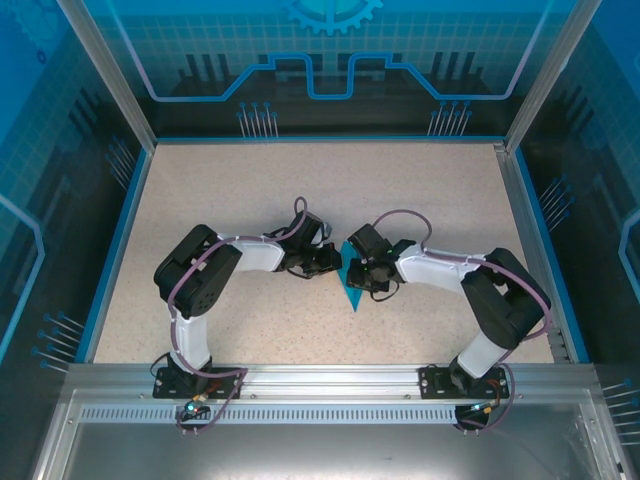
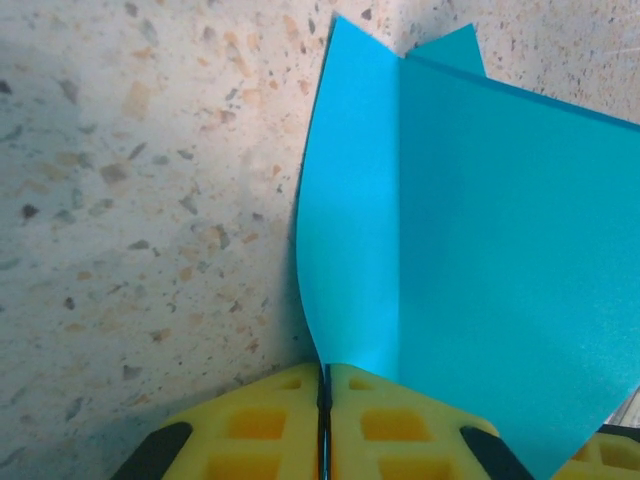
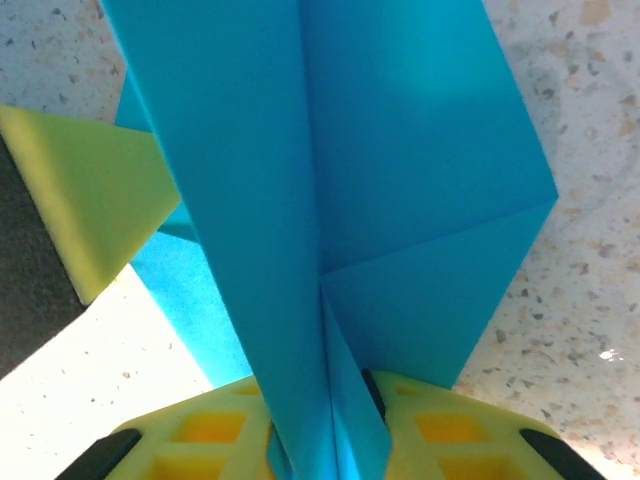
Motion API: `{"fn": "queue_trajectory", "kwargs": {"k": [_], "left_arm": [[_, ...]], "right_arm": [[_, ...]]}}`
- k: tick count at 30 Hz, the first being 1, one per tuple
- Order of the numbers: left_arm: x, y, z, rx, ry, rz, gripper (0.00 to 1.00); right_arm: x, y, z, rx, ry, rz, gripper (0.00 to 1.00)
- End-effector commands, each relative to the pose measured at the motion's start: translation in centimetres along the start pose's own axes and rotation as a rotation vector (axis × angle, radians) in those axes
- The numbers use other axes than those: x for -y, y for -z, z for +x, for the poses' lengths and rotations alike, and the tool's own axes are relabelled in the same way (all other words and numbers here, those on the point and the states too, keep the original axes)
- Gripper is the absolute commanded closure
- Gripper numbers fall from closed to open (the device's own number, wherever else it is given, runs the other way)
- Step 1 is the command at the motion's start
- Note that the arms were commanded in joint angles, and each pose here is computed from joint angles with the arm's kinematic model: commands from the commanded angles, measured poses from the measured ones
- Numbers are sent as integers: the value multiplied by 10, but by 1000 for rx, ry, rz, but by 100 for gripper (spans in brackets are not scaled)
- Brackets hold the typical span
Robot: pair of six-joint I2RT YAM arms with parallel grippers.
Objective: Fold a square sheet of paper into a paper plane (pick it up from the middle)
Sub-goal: Move the paper plane to the center of the table.
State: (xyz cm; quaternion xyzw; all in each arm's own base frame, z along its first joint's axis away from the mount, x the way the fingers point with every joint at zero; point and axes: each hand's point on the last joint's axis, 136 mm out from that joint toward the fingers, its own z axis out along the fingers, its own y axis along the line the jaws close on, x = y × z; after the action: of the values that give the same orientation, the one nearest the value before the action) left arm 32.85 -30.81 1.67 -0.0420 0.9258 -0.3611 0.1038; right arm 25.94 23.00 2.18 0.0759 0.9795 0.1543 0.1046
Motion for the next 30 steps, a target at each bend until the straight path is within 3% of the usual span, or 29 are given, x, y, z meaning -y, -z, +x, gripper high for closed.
{"fn": "queue_trajectory", "kwargs": {"k": [1,9,17,30], "left_arm": [[1,15,-5,20,29,-27,80],[-21,71,-25,179,129,-208,52],[-49,110,-29,255,194,-326,37],[-70,136,-27,324,210,-431,13]], "right_arm": [[-2,-1,0,-5,14,42,74],[4,-2,-3,-8,28,106,79],[6,-2,-5,-5,46,158,86],[5,-15,1,-38,79,218,84]]}}
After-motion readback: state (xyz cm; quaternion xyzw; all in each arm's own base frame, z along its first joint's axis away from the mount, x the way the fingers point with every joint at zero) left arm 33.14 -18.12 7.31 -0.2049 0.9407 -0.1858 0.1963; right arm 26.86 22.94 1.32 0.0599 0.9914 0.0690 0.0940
